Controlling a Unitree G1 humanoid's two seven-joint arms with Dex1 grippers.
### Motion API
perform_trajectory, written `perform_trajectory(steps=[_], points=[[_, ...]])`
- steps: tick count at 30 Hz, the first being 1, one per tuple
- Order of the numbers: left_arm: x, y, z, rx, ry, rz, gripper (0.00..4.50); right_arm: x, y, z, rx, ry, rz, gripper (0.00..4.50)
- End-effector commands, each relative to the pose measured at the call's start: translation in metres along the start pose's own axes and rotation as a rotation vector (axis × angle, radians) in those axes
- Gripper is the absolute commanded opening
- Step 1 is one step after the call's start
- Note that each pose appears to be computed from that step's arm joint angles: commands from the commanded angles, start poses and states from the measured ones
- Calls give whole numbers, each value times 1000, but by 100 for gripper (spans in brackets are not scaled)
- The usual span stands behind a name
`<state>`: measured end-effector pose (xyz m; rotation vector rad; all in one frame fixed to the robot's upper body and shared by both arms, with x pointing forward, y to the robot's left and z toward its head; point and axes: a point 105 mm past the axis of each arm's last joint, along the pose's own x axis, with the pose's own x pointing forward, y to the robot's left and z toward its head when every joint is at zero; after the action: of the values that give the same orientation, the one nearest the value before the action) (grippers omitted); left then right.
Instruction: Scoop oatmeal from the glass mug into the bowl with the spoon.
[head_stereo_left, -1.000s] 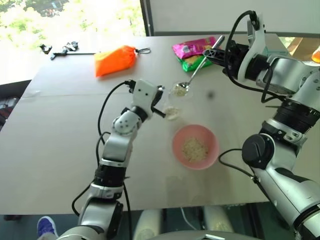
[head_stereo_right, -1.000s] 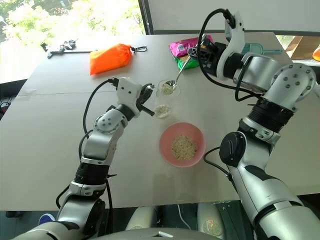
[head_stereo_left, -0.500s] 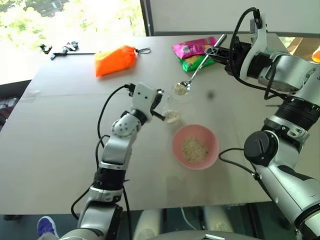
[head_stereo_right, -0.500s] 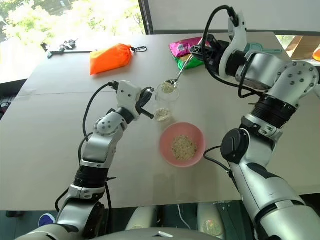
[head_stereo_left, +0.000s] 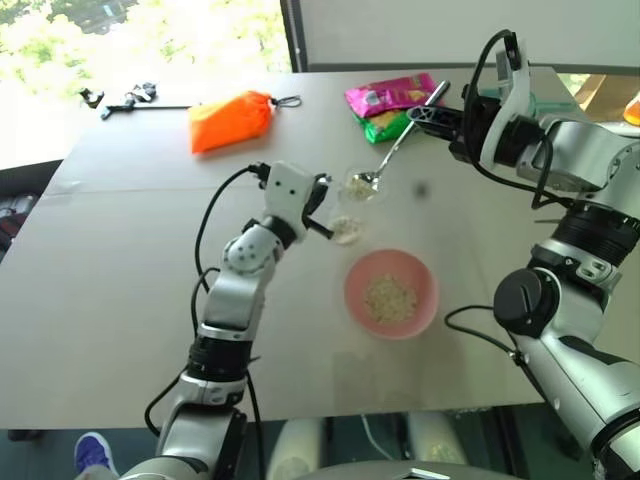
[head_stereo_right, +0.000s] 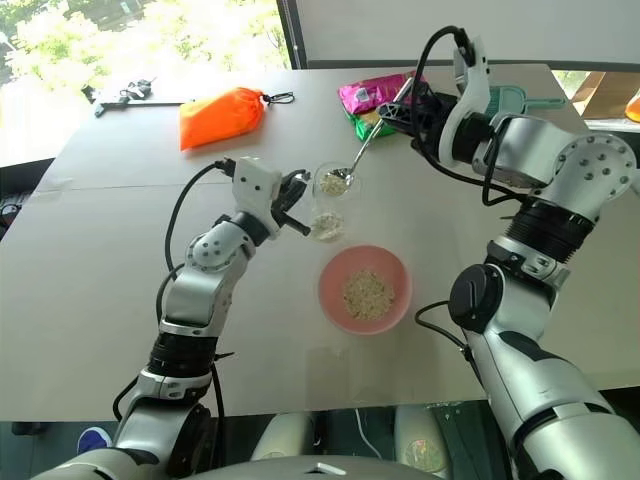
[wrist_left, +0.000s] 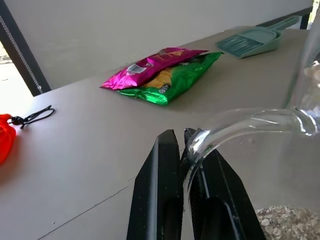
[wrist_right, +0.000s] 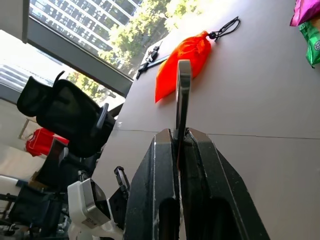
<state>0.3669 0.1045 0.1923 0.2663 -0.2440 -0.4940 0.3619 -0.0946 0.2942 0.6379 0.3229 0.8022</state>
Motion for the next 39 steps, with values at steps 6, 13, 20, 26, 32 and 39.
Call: perform_trajectory(steps=[6, 13, 20, 26, 32, 39], points=[[-2, -10, 30, 99, -109, -79, 9, -19, 6, 5, -42, -34, 24, 0], [-5, -19, 28, 139, -119, -151, 9, -34, 8, -1, -55, -41, 36, 0], [-6, -18, 24, 159, -116, -165, 9, -46, 10, -8, -8, -46, 18, 0], [-8, -19, 19, 201, -108, -192, 9, -52, 11, -1, 9, -85, 1, 0], [-8, -20, 17, 216, -115, -203, 9, -52, 14, 4, 4, -103, 5, 0], [-8, -18, 16, 216, -119, -195, 9, -55, 20, 2, -30, -98, 39, 0]])
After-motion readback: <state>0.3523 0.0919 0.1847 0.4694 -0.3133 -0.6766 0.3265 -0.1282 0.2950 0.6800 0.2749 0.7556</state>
